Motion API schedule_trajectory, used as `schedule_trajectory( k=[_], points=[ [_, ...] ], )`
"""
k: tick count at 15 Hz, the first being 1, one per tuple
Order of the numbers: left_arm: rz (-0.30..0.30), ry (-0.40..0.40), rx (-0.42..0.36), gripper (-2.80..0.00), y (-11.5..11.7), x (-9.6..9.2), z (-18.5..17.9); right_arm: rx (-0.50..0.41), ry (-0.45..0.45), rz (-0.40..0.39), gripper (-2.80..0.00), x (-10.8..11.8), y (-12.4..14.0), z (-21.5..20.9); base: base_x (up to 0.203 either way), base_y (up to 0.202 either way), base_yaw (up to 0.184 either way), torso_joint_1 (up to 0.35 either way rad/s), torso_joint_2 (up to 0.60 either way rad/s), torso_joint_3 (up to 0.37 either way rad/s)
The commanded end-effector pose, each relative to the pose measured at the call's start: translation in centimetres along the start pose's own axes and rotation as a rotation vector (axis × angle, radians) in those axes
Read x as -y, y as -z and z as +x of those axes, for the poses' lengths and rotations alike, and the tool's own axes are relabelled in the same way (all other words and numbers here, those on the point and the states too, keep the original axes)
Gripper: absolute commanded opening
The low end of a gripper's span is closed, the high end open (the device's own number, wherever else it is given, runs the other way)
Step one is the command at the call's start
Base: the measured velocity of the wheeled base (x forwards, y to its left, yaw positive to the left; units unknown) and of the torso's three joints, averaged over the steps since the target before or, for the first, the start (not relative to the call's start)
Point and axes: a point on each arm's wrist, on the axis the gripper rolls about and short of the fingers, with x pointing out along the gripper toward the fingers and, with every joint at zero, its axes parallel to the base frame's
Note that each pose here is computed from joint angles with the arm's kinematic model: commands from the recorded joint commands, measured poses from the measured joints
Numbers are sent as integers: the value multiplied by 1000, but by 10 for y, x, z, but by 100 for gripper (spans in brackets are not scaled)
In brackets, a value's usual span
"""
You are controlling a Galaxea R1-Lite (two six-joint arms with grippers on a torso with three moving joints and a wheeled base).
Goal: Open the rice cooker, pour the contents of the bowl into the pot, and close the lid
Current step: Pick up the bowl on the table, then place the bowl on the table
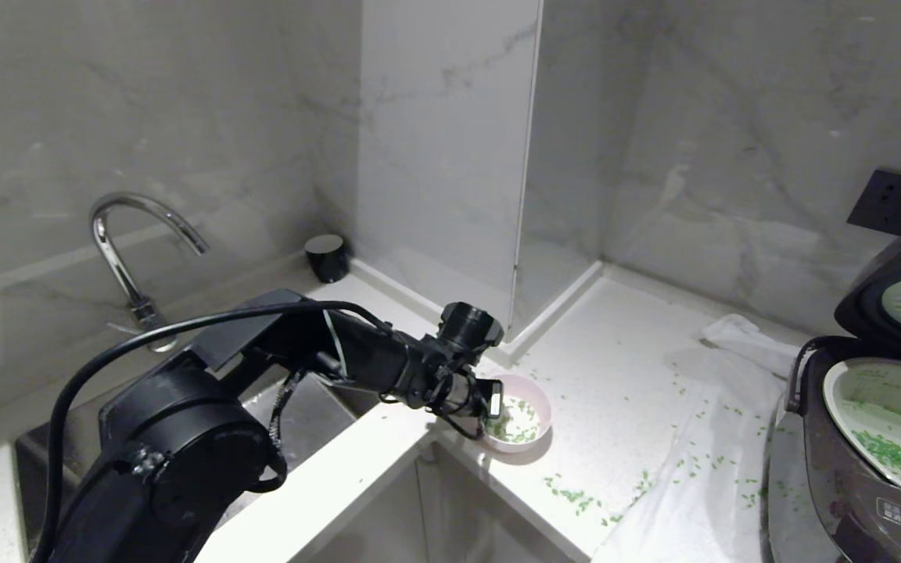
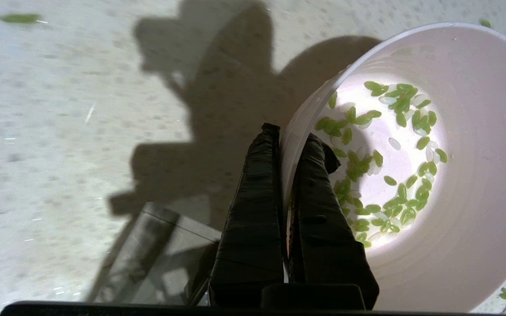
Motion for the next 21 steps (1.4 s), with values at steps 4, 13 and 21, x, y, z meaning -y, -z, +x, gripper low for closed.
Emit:
schedule_trajectory(
  k=[4, 13, 21],
  points=[
    [-67, -55, 15, -280, -15, -37, -27, 0, 1, -1, -280, 0, 0, 0, 0, 0, 0, 0, 0, 0],
    [-182, -132, 3, -280, -16, -86, -47, 0, 0, 0, -280, 0, 0, 0, 0, 0, 0, 0, 0, 0],
    [-191, -222, -3, -280, -11, -99, -12, 0, 1, -1, -280, 0, 0, 0, 0, 0, 0, 0, 0, 0]
  ],
)
